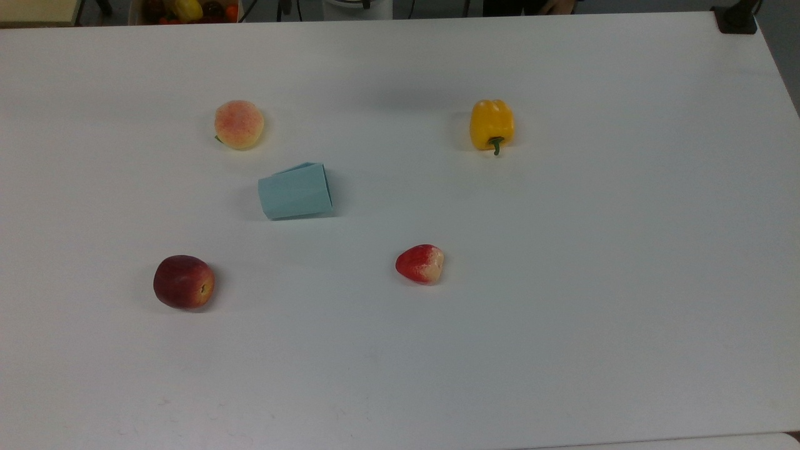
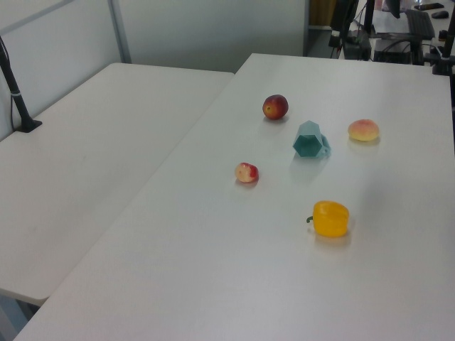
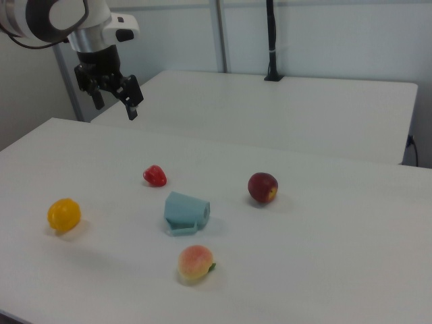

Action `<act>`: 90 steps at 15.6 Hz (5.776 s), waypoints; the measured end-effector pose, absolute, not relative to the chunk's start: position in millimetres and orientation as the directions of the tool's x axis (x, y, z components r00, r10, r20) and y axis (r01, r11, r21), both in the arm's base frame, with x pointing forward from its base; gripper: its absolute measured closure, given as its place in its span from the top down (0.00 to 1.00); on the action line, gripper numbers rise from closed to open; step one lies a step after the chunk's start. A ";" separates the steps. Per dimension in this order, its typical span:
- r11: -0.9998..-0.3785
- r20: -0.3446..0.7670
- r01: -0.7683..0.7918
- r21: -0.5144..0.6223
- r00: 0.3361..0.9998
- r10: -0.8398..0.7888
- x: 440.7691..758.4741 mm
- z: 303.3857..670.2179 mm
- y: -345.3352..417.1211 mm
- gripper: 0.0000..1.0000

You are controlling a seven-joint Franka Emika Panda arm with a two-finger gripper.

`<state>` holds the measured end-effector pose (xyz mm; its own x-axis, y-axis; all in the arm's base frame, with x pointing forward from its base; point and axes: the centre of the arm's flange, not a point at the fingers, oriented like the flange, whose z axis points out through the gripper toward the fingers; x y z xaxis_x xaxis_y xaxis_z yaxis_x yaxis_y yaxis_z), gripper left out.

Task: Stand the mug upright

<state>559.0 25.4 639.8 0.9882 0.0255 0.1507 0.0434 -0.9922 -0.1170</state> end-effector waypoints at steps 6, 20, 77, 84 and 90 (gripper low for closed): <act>-0.992 0.143 0.049 -0.117 0.989 0.032 558.7 636.2 29.0 1.00; -0.992 0.124 0.125 -0.033 0.985 0.120 558.4 625.0 23.4 1.00; -0.761 0.156 -0.073 0.644 0.987 0.038 636.3 333.7 35.3 0.07; -0.903 0.124 -0.065 0.425 0.992 -0.013 640.9 393.7 37.8 0.07; -0.987 0.087 0.075 0.139 0.992 0.088 636.0 445.4 -1.4 0.07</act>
